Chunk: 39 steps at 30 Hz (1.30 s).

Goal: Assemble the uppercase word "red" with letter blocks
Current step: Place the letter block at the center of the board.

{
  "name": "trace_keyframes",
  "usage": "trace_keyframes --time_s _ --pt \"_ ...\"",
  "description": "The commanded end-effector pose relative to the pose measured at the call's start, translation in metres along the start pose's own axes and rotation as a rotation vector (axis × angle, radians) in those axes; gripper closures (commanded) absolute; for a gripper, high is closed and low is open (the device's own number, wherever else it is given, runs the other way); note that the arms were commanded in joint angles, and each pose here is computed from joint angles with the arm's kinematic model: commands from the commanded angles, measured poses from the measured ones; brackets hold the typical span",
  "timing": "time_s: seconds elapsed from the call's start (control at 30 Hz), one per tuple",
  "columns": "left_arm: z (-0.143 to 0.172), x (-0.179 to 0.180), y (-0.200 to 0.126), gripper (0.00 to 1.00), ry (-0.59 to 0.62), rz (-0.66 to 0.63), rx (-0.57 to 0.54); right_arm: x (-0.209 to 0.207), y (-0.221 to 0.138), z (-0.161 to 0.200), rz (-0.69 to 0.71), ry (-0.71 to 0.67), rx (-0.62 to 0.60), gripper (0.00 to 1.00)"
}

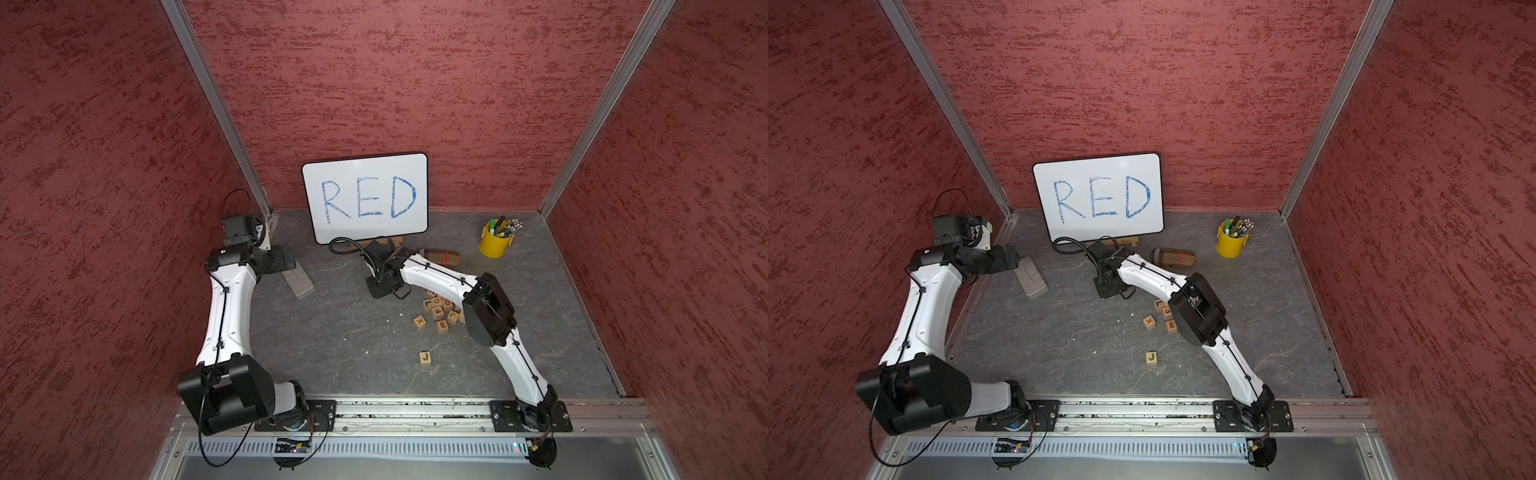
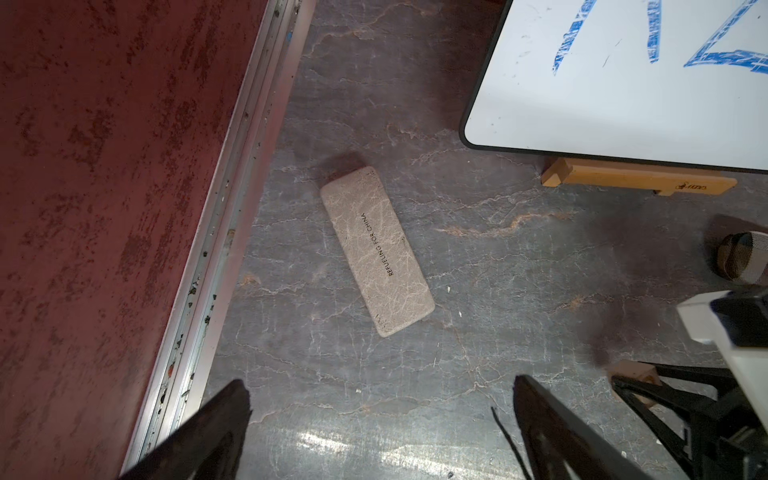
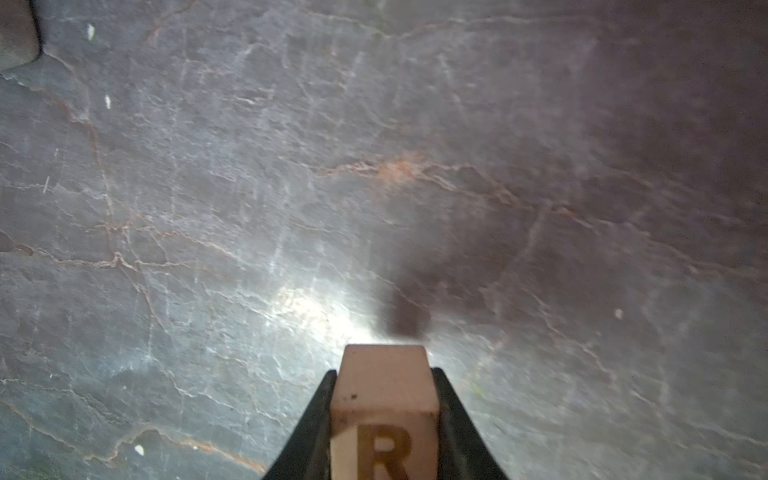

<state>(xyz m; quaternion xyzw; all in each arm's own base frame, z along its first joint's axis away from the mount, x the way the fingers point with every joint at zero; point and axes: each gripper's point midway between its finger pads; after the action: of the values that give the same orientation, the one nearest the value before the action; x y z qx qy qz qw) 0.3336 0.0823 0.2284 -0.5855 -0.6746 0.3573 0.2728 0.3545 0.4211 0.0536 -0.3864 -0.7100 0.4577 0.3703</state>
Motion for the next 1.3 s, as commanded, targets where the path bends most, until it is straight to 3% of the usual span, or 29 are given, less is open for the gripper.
trace_keyframes --time_s 0.0,0.3,0.63,0.77,0.97,1.27 --pt "0.006 0.001 -0.011 0.00 0.007 0.019 -0.014 0.016 -0.002 -0.003 0.011 -0.013 0.012 0.76" --pt "0.015 -0.006 -0.018 0.01 -0.005 0.090 -0.010 0.025 0.019 0.001 0.022 -0.033 0.044 0.70" --pt "0.054 -0.070 -0.012 0.00 0.199 0.394 0.153 0.020 0.035 0.008 0.038 -0.038 0.062 0.66" --pt "0.062 -0.085 -0.019 0.00 0.233 0.492 0.165 0.019 0.036 0.009 0.043 -0.042 0.065 0.62" --pt "0.058 -0.090 -0.027 0.00 0.250 0.509 0.130 0.017 0.031 0.003 0.057 -0.042 0.041 0.47" --pt "0.036 -0.084 -0.031 0.00 0.227 0.446 0.078 0.026 -0.005 -0.013 0.016 -0.053 -0.035 0.40"
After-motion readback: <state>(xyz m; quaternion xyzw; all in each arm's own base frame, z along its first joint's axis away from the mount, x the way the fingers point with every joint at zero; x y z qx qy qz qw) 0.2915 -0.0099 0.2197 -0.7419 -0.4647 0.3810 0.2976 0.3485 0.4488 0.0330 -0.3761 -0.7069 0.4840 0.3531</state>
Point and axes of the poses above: each gripper's point midway between its finger pads, its own y axis out along the fingers, its own x axis along the line the jaws close on, z = x × y, and after that the axes turned 3 degrees about y, right-handed
